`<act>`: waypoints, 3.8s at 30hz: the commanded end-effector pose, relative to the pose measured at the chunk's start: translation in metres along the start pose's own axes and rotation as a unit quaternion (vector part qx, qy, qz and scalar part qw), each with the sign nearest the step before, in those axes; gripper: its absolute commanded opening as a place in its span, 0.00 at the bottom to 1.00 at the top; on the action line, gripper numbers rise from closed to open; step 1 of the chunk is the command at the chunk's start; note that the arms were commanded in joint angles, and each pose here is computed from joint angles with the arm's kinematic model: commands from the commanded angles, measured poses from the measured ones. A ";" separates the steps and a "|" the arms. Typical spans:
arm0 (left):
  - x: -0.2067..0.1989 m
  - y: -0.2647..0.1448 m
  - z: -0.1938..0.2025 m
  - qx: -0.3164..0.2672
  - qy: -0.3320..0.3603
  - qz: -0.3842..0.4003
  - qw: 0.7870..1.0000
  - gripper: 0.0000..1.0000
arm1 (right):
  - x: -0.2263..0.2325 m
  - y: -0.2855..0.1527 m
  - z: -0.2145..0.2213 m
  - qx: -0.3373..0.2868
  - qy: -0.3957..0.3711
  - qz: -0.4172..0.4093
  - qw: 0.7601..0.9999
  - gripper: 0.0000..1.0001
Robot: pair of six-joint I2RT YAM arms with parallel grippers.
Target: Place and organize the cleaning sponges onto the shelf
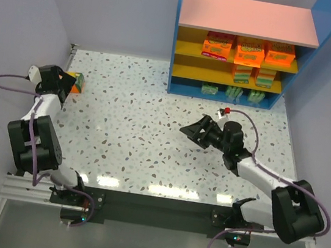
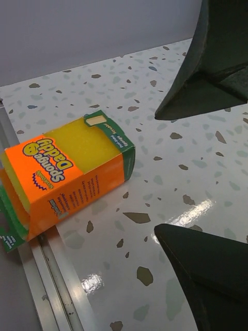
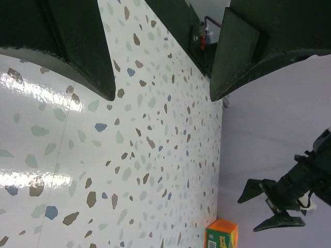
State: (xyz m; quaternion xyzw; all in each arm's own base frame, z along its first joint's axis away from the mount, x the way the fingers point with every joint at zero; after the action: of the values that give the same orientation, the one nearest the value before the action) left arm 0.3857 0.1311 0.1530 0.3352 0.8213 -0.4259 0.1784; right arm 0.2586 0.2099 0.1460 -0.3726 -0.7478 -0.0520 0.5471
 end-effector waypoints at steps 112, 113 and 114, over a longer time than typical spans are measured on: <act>0.047 -0.130 0.217 0.403 0.235 0.230 0.854 0.00 | -0.030 -0.039 0.040 0.080 -0.075 0.060 0.992 0.72; 0.049 -0.138 0.217 0.404 0.245 0.234 0.850 0.00 | -0.029 -0.040 0.039 0.080 -0.075 0.062 0.992 0.72; 0.051 -0.144 0.214 0.400 0.253 0.236 0.849 0.00 | -0.029 -0.040 0.039 0.080 -0.076 0.062 0.992 0.72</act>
State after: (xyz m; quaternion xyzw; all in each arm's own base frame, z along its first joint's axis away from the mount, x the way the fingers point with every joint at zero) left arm 0.2764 -0.0754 0.0694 0.6061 0.5292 -0.5920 -0.0462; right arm 0.2036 0.1840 0.1029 -0.3847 -0.7465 0.0719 0.5381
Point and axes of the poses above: each gripper's point midway between its finger pads, its own y axis out along the fingers, its own x axis along the line the jaws close on, z = x × y, the point moved 4 cm from there along -y, back along the fingers, and after that the axes turned 2 degrees about -y, right-handed, at the moved point
